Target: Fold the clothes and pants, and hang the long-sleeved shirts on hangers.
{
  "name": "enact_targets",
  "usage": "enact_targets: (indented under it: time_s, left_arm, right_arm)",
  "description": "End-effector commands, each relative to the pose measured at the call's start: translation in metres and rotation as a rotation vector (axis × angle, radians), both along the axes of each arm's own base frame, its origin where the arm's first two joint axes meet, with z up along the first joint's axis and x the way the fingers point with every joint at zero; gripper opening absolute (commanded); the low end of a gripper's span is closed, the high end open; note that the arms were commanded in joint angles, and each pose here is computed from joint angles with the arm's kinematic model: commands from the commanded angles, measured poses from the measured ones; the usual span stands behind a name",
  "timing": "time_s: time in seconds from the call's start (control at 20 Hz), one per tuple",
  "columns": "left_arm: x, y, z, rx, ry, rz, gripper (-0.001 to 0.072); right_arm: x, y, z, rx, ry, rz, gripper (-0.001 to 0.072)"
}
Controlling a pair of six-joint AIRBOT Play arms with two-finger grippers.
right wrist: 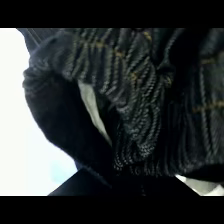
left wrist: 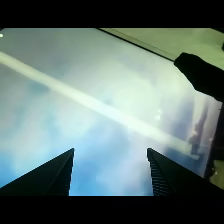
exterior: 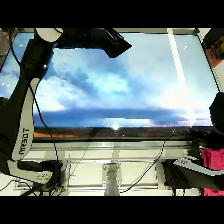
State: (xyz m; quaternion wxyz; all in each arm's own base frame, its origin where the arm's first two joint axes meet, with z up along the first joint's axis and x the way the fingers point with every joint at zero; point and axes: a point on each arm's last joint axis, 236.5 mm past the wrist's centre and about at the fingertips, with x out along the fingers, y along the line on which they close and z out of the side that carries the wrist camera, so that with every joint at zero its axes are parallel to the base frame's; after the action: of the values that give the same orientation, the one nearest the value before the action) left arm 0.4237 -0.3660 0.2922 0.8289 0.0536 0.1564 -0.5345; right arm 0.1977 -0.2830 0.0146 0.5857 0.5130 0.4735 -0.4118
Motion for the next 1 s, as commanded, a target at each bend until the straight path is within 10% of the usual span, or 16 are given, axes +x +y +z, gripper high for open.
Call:
enact_targets:
  time_s: [0.0, 0.1, 0.15, 0.35, 0.4, 0.5, 0.55, 0.65, 0.95]
  left_arm:
    - [0.000, 0.000, 0.000, 0.001, 0.000, 0.000, 0.0510]
    - [0.000, 0.000, 0.000, 0.001, -0.001, 0.001, 0.0510]
    - [0.001, 0.001, 0.000, 0.001, -0.001, 0.001, 0.0510]
    - [0.001, 0.001, 0.000, 0.002, -0.002, 0.002, 0.0510]
    - [0.001, 0.001, -0.001, 0.004, -0.003, 0.003, 0.0510]
    - [0.001, 0.001, 0.000, 0.004, -0.003, 0.004, 0.0477]
    - [0.003, 0.004, 0.000, 0.003, -0.005, 0.009, 0.0329]
    - [0.008, 0.017, 0.009, -0.004, -0.018, 0.036, 0.0012]
    - [0.004, 0.107, 0.091, -0.112, -0.068, 0.228, 0.0012]
  right_arm:
    - [-0.002, 0.020, -0.004, 0.052, 0.068, 0.020, 0.0131]
    - [-0.008, 0.029, -0.003, 0.095, 0.095, -0.025, 0.0551]
    - [-0.010, 0.033, -0.002, 0.111, 0.102, -0.030, 0.0625]
    - [-0.005, 0.049, 0.002, 0.178, 0.083, -0.026, 0.0624]
    - [0.007, 0.054, 0.004, 0.197, 0.028, -0.001, 0.0587]
    - [0.054, 0.070, 0.023, 0.231, -0.203, 0.141, 0.0132]
    - [0.082, 0.079, 0.040, 0.251, -0.346, 0.190, 0.0035]
    - [0.139, 0.100, 0.097, 0.254, -0.684, 0.332, 0.0025]
    - [0.213, 0.210, 0.270, 0.221, -1.233, 0.762, 0.0023]
